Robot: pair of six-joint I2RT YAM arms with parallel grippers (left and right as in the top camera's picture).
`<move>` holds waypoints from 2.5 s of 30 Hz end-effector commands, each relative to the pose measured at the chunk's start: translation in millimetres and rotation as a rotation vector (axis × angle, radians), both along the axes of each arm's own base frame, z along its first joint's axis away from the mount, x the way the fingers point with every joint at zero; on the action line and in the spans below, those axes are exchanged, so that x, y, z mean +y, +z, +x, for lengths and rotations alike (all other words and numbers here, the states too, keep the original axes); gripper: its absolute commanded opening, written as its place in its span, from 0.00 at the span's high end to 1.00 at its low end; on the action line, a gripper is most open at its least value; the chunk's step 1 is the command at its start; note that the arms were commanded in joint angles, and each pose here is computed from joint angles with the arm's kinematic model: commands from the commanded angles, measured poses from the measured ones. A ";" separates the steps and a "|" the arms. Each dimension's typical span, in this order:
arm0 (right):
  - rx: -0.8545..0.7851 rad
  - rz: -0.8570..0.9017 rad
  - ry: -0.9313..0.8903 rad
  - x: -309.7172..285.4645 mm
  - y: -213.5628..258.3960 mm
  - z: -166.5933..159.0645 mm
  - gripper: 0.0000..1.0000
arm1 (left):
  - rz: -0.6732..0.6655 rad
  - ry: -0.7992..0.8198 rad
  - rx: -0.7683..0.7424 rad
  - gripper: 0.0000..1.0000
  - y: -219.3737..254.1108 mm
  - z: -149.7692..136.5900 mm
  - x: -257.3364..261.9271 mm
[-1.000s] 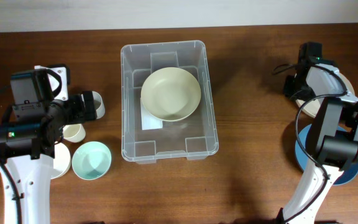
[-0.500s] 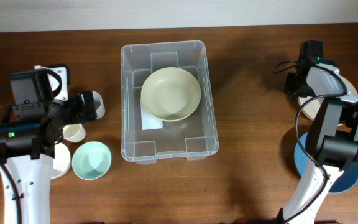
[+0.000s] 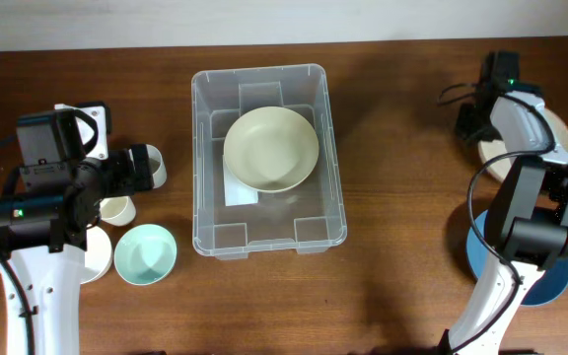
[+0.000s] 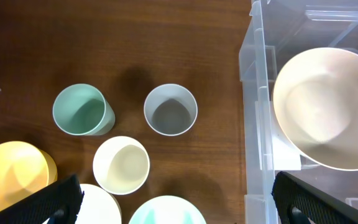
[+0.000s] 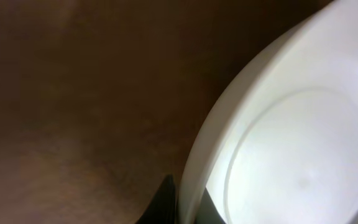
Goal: Pack container
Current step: 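Move the right gripper to the beige bowl rim and grasp it, then carry the beige bowl into the bin and stack it on the cream bowl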
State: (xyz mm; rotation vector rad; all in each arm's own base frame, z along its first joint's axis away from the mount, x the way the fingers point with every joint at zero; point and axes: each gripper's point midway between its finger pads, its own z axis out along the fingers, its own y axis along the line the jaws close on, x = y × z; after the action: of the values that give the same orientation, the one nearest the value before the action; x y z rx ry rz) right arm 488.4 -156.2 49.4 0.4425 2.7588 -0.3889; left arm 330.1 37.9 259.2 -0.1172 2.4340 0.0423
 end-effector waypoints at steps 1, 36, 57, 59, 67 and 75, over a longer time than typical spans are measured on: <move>-0.116 -0.105 0.101 11.6 76.1 26.2 0.96 | 0.005 0.013 -0.023 0.01 9.0 2.8 3.0; -0.036 0.063 1.936 454.7 146.2 -113.9 0.96 | 0.004 0.013 -0.022 0.01 8.8 2.8 2.9; 0.070 0.091 1.966 460.7 89.9 -103.4 0.65 | 0.005 0.013 -0.023 0.01 8.9 2.9 3.0; 0.064 0.088 1.966 460.8 92.1 -102.8 0.56 | 0.005 0.013 -0.023 0.01 8.9 2.9 3.0; -0.117 -0.022 1.547 432.5 177.4 -63.2 0.45 | 0.005 0.013 -0.023 0.01 8.9 2.9 3.0; -0.234 0.067 0.533 266.7 249.0 -36.3 0.42 | 0.004 0.013 -0.024 0.00 9.0 3.0 2.9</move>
State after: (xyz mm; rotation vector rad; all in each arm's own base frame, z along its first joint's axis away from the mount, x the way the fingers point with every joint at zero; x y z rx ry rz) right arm 446.2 189.1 259.3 -0.9127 2.4544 -0.0593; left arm 330.2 37.9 259.2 -0.1171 2.4336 0.0423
